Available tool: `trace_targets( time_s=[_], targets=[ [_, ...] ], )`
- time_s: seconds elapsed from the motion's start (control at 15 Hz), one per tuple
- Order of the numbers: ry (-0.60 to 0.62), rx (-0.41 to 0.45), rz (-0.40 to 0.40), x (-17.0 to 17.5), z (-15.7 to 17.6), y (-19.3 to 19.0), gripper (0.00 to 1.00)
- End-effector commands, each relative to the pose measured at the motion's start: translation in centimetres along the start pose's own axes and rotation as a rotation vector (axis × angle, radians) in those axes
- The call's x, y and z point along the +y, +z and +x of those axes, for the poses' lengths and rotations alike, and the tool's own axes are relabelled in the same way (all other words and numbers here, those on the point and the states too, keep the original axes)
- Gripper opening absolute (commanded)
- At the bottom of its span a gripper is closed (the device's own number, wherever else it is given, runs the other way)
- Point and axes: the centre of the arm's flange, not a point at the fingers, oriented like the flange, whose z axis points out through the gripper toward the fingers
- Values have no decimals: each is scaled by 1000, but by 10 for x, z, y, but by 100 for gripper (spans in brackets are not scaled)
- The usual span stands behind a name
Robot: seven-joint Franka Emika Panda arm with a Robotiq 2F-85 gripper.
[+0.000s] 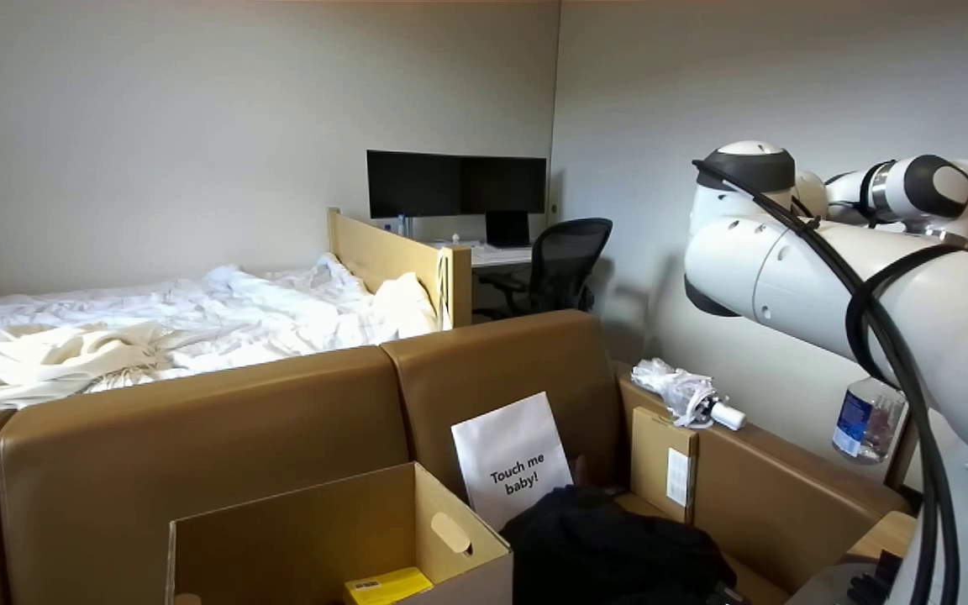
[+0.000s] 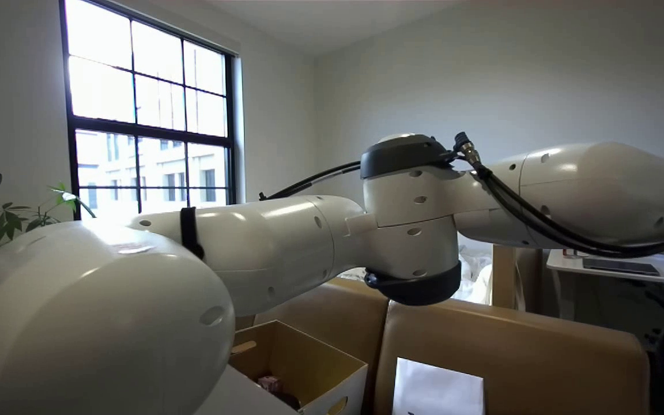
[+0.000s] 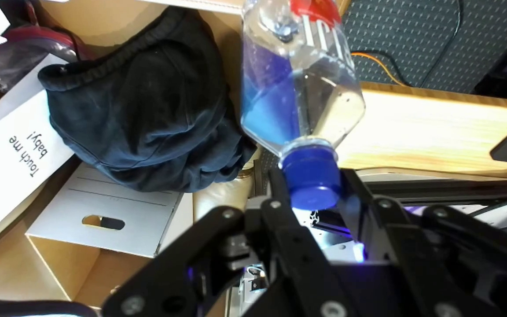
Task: Remove the black cloth and bottle and put the on the sofa
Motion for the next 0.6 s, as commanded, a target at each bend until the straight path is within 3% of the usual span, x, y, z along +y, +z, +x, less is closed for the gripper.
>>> trace_targets(
  time_s=[0.0, 0.53],
  targets=[
    [-9, 58, -43, 49, -27, -6, 12],
    [42, 10, -42, 49, -37, 11, 12]
  ],
)
